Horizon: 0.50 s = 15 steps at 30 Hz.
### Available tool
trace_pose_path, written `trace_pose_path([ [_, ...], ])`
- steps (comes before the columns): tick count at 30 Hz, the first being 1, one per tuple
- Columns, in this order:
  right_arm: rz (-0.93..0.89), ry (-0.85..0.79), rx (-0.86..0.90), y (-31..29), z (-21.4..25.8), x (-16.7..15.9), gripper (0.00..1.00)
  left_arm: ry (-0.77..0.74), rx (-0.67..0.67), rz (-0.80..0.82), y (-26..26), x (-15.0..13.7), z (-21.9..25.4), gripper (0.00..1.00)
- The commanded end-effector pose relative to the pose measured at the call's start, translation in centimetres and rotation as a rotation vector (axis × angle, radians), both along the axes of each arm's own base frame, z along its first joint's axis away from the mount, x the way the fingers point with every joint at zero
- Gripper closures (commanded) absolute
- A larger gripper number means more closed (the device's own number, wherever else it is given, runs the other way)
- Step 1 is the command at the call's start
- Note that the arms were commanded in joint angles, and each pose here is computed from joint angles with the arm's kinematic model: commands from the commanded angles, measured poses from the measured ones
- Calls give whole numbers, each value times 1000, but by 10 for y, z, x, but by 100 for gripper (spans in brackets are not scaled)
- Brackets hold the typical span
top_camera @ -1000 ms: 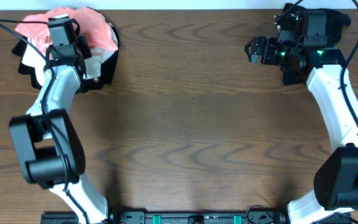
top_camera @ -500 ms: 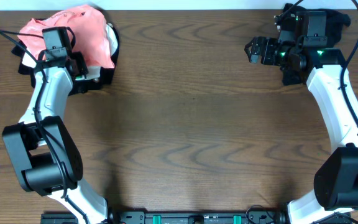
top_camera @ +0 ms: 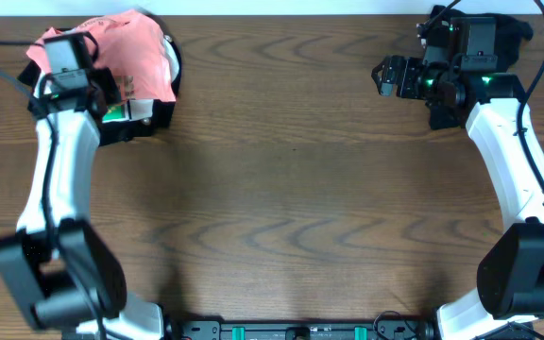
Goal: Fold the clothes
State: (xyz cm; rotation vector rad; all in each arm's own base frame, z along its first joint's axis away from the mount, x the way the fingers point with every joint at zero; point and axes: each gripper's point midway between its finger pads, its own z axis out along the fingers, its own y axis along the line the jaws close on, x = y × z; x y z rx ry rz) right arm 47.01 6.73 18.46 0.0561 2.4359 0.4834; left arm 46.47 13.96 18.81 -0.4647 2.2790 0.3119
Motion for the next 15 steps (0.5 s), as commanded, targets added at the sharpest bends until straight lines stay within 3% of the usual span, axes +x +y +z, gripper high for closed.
trace_pose_path([
  [1,19,-6,-13,4,-3,2,1,-136,18,-3,2,4,46,75],
  [5,19,-13,-12,4,-2,3,1,-239,4,-53,-4,25,59,67],
  [11,19,-8,-13,4,-3,2,1,-349,2,-66,3,75,32,43],
  [15,19,-5,-13,4,-3,2,1,-418,20,-68,10,106,4,39],
])
